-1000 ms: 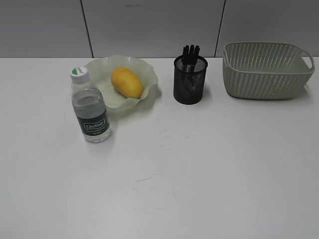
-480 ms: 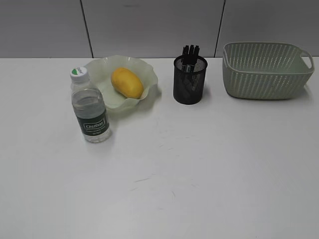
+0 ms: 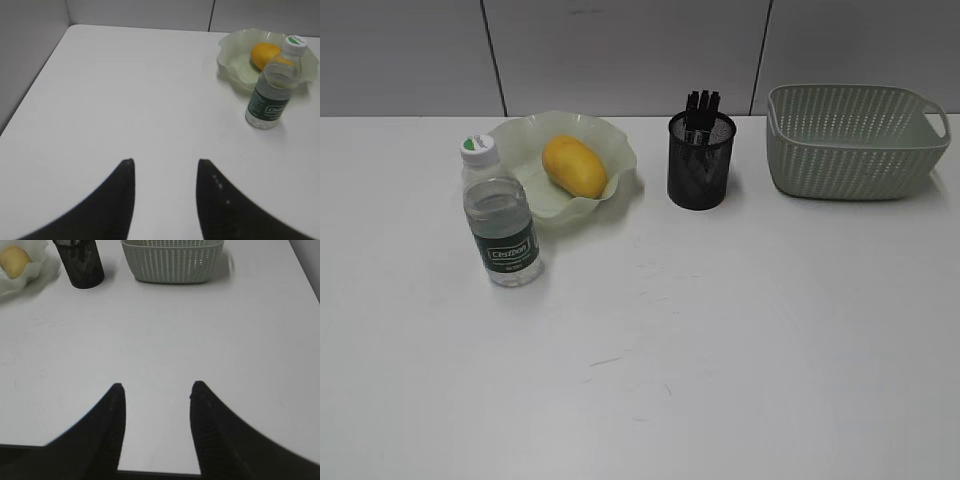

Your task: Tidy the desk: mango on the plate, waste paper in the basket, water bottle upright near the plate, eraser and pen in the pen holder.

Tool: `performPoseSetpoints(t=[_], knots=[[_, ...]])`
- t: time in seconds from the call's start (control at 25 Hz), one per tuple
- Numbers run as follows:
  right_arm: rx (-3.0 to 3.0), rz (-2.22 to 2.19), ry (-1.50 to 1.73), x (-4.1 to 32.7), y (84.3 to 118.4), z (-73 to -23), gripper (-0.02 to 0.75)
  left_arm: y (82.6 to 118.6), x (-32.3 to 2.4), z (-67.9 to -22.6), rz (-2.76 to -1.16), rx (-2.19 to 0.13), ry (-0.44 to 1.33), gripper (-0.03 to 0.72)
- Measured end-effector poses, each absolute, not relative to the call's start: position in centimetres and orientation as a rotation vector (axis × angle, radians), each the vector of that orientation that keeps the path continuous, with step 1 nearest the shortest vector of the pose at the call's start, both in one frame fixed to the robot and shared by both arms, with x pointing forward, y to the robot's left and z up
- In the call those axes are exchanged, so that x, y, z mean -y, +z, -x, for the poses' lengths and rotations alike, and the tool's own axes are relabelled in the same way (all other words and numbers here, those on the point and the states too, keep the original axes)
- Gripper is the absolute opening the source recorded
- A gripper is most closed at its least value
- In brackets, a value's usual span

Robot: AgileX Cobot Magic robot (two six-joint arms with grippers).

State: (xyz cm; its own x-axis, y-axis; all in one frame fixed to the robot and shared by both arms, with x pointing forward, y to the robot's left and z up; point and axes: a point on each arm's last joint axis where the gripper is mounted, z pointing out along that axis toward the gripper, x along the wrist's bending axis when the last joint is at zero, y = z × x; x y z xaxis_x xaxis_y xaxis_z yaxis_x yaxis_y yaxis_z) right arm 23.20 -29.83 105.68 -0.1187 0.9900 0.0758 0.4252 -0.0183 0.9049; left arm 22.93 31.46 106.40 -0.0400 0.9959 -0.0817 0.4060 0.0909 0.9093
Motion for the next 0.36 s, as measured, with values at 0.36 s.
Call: performPoseSetpoints(t=[0.36], knots=[[-1.609,-1.498,1.107,29.83,105.68,-23.18,0.349,106.4,-31.46,-22.93,-1.429,-1.568,0.93,0.309]])
